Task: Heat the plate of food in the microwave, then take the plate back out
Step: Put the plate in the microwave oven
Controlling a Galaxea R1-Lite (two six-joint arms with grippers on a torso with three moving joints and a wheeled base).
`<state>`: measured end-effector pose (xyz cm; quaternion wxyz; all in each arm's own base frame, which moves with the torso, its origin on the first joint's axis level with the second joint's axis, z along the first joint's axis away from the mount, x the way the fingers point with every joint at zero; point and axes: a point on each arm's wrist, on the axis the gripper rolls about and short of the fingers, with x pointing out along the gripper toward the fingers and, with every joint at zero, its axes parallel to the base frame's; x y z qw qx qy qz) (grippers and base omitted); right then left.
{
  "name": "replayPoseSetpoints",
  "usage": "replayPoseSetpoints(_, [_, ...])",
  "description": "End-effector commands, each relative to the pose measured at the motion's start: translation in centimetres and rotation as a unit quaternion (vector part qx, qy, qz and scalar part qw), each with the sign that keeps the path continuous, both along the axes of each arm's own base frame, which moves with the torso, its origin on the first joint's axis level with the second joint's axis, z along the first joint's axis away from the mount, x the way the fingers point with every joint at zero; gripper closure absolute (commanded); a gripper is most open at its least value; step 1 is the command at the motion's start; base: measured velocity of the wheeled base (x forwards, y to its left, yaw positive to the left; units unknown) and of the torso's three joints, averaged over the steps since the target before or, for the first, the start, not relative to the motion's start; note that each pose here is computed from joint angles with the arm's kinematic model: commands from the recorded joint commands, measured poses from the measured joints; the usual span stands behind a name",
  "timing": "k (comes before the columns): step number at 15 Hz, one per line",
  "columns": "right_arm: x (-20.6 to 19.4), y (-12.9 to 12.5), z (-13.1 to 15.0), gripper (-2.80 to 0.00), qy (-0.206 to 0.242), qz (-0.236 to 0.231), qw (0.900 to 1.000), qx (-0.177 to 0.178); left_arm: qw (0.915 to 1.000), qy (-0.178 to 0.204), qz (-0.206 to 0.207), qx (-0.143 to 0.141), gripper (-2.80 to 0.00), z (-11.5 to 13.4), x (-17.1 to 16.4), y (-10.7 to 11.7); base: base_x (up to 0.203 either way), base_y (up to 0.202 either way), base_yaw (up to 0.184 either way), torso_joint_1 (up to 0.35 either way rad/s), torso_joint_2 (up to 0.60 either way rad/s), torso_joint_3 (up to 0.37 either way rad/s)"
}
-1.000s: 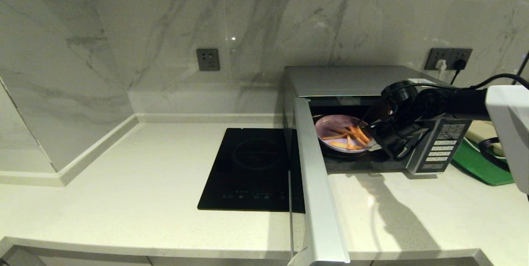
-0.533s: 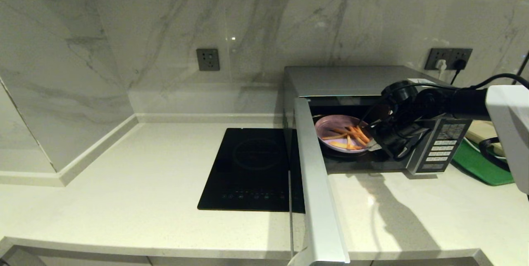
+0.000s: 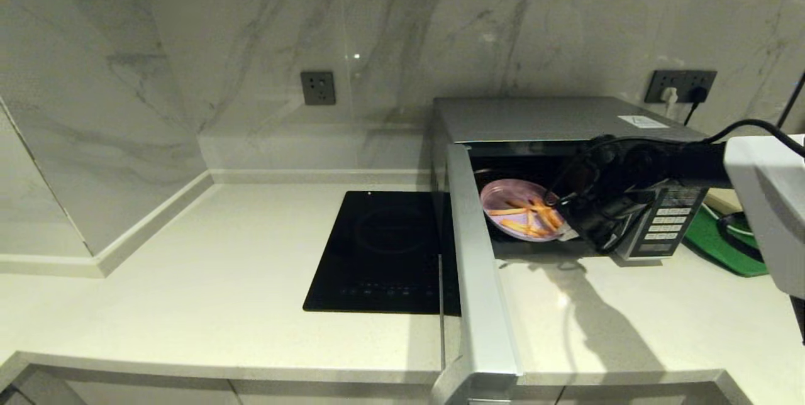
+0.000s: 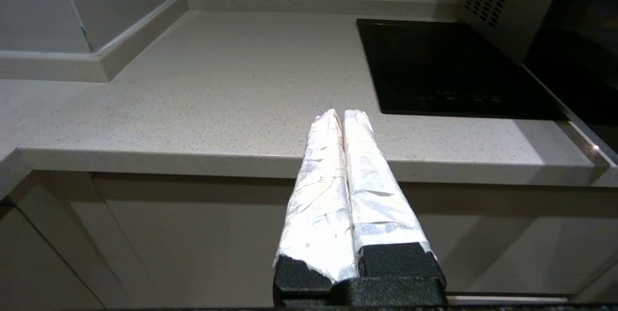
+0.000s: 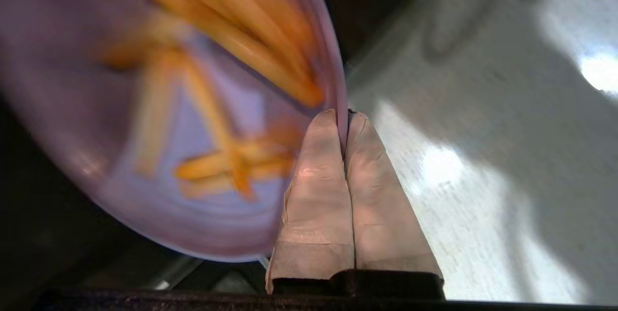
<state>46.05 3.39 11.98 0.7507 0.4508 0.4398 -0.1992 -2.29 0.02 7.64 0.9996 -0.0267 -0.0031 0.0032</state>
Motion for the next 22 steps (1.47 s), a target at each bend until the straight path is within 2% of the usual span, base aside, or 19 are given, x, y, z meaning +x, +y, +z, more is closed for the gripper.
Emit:
replayPoseSetpoints(1, [0.1,0.0,0.2,0.0,-0.005,-0.003,1.0,0.002,1.0,0.0,0.001,0.0,0.0,0.0,0.0,0.0,-0.085,0.0,0.004,0.012,0.01,-0.007])
replayPoseSetpoints(12, [0.1,0.0,1.2,0.0,-0.023,-0.003,1.0,0.003,1.0,-0.001,0.001,0.0,0.0,0.0,0.0,0.0,0.0,0.0,0.0,0.0,0.0,0.0])
replayPoseSetpoints(14, [0.6,0.0,1.4,0.0,-0.049,-0.002,0.999,0.005,1.0,-0.001,0.001,0.0,0.0,0.0,0.0,0.0,0.0,0.0,0.0,0.0,0.0,0.0])
replayPoseSetpoints(22, [1.9,-0.8,-0.3,0.0,-0.065,-0.011,0.998,0.003,1.0,0.0,0.001,0.0,0.0,0.0,0.0,0.0,0.0,0.0,0.0,0.0,0.0,0.0])
